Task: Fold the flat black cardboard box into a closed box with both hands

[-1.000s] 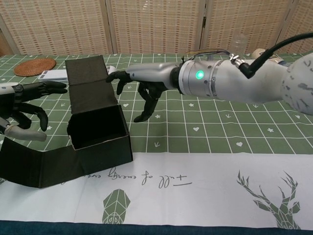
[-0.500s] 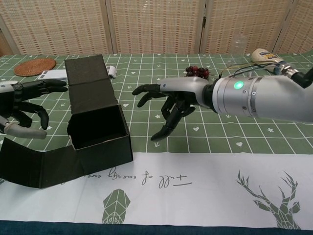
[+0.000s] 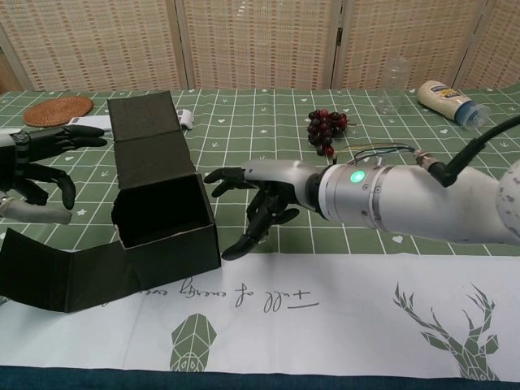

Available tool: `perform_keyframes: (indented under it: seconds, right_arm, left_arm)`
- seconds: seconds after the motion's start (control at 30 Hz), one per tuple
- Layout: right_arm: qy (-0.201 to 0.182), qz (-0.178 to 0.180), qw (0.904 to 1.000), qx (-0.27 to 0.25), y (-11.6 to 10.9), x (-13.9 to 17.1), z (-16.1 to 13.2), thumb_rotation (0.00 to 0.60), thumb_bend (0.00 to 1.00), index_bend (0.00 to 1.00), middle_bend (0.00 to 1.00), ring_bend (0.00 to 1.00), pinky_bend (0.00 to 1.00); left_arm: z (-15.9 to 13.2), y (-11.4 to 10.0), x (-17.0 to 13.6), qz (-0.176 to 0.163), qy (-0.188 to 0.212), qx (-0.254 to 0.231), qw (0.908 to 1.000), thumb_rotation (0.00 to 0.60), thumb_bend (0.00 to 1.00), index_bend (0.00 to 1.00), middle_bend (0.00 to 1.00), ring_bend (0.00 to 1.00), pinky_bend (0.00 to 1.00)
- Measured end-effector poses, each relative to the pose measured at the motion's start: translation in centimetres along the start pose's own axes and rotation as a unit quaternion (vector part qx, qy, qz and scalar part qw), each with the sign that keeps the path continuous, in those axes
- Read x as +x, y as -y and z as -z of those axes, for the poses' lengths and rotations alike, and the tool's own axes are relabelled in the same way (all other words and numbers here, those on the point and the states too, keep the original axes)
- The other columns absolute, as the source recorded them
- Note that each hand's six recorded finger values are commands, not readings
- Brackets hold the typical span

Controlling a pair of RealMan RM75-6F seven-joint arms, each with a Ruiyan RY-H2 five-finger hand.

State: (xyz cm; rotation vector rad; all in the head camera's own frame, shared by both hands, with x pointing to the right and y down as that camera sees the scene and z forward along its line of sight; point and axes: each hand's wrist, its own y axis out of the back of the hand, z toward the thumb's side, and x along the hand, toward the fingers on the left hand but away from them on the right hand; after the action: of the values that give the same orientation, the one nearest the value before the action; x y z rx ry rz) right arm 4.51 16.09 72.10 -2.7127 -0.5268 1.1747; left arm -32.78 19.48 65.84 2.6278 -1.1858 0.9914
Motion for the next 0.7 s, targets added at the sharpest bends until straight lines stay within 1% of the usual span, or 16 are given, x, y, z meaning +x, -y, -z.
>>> perform_keyframes:
  seconds: [0.17, 0.27, 0.33, 0.43, 0.53, 0.6, 0.63, 0.67, 0.7]
  right_arm:
    - [-0.003, 0.004, 1.0, -0.002, 0.9, -1.3, -0.7, 0.6, 0.0, 0.0, 0.07, 0.73, 1.0]
    - [-0.004, 0.009, 0.9999, -0.006, 1.4, -1.9, -1.0, 0.6, 0.0, 0.0, 0.13, 0.73, 1.0]
    - [-0.005, 0.017, 0.9998, -0.009, 1.5, -2.2, -1.2, 0.6, 0.04, 0.03, 0.2, 0.74, 1.0]
    - [-0.005, 0.037, 0.9992, -0.016, 1.5, -2.5, -1.4, 0.6, 0.2, 0.16, 0.3, 0.78, 1.0]
    - [-0.002, 0.059, 0.9977, -0.032, 1.2, -2.5, -1.3, 0.6, 0.25, 0.21, 0.33, 0.79, 1.0]
    - [0.003, 0.07, 0.9963, -0.048, 0.9, -2.4, -0.9, 0.6, 0.27, 0.23, 0.34, 0.8, 1.0]
    - [0.006, 0.074, 0.9956, -0.056, 0.7, -2.3, -0.6, 0.6, 0.27, 0.24, 0.35, 0.81, 1.0]
    - [0.008, 0.079, 0.9946, -0.067, 0.5, -2.1, -0.3, 0.6, 0.28, 0.25, 0.35, 0.81, 1.0]
    - [0.01, 0.082, 0.9938, -0.075, 0.3, -1.9, -0.2, 0.6, 0.28, 0.26, 0.35, 0.81, 1.0]
  left_arm:
    - [0.0, -0.4, -0.2, -0.005, 0.002, -0.003, 1.0, 0.6, 0.14, 0.0, 0.0, 0.48, 0.88]
    - [0.1, -0.7, -0.4, -0.01, 0.003, -0.003, 0.9999, 0.6, 0.14, 0.0, 0.0, 0.49, 0.88]
    - [0.0, -0.9, -0.5, -0.015, 0.005, -0.004, 0.9999, 0.6, 0.14, 0.0, 0.0, 0.51, 0.88]
    - [-0.1, -1.4, -0.7, -0.025, 0.009, -0.004, 0.9996, 0.6, 0.14, 0.0, 0.0, 0.52, 0.88]
    - [-0.2, -2.1, -0.9, -0.045, 0.016, -0.009, 0.9988, 0.6, 0.14, 0.01, 0.0, 0.67, 0.88]
    - [-0.3, -2.6, -1.0, -0.06, 0.02, -0.011, 0.9979, 0.6, 0.14, 0.02, 0.0, 0.64, 0.89]
    - [-0.3, -2.9, -1.1, -0.07, 0.022, -0.011, 0.9973, 0.6, 0.14, 0.03, 0.0, 0.61, 0.89]
    - [-0.3, -3.1, -1.2, -0.076, 0.023, -0.01, 0.9968, 0.6, 0.14, 0.03, 0.0, 0.6, 0.89]
    - [-0.3, -3.3, -1.2, -0.081, 0.024, -0.008, 0.9963, 0.6, 0.14, 0.03, 0.0, 0.61, 0.89]
